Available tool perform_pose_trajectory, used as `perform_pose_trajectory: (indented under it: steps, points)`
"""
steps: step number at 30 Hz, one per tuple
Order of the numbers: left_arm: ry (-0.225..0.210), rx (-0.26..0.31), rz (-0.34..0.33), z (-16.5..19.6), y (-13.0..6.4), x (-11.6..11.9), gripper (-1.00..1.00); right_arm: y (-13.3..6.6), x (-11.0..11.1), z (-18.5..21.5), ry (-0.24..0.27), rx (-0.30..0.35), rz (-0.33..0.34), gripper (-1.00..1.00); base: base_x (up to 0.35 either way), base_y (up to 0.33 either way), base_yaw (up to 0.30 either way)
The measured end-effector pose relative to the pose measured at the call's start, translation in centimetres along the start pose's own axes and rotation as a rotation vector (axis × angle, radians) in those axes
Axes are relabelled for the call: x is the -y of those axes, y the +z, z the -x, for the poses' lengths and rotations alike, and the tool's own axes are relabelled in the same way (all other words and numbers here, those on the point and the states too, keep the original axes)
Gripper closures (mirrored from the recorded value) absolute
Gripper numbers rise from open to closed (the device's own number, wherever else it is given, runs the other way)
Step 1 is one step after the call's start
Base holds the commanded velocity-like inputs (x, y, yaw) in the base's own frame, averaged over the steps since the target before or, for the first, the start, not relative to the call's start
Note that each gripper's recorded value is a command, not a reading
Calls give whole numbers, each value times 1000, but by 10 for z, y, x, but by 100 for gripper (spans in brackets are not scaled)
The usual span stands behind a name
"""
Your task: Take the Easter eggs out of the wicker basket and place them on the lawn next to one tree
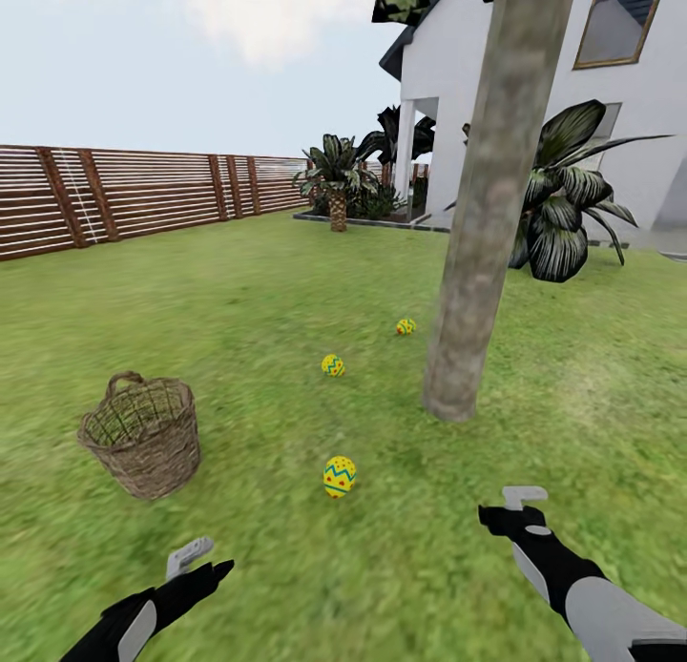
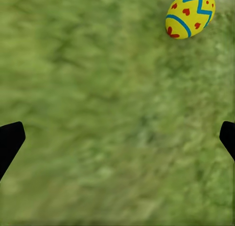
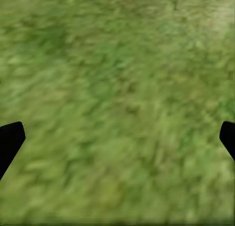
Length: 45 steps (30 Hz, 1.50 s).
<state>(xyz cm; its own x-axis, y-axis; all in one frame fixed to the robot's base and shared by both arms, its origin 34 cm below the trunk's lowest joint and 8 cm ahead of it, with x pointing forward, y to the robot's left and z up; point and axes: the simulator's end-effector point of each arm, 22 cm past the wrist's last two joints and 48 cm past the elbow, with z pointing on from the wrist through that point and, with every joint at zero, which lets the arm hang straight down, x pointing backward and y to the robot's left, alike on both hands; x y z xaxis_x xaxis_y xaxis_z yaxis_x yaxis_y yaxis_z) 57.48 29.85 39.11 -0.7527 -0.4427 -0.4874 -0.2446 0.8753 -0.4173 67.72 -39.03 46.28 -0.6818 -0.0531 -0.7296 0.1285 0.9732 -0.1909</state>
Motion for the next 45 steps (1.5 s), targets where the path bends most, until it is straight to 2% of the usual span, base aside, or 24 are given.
perform_pose_trajectory:
  steps: [2, 5, 8, 16, 21, 23, 36, 42, 45]
  points:
    - [0, 0, -1, 3, -3, 2, -100, -3, -6, -2, -6, -11, 10, -100, 0, 0, 0]
    - [6, 4, -4, 9, -7, 6, -100, -8, -32, -10, -42, -35, 46, -100, 0, 0, 0]
    - [9, 7, -2, 15, -12, 7, -100, -12, -36, -8, -57, -44, 57, -100, 0, 0, 0]
    - [13, 11, 17, 30, -25, 7, -100, -20, -27, 5, -49, -48, 50, -100, 0, 0, 0]
    - [13, 10, 17, 35, -31, 12, -100, -24, -1, 12, -56, -53, 20, -100, 0, 0, 0]
    - [13, 10, 18, 38, -34, 13, -100, -26, 3, 15, -64, -54, 17, -100, 0, 0, 0]
    - [11, 7, 27, 53, -53, 20, -100, -41, 4, 30, -72, -83, 19, -100, 0, 0, 0]
    - [10, 6, 27, 60, -61, 25, -100, -49, 14, 17, -77, -128, 14, -100, 0, 0, 0]
    - [10, 5, 27, 63, -65, 28, -100, -53, 10, 19, -78, -135, 20, -100, 0, 0, 0]
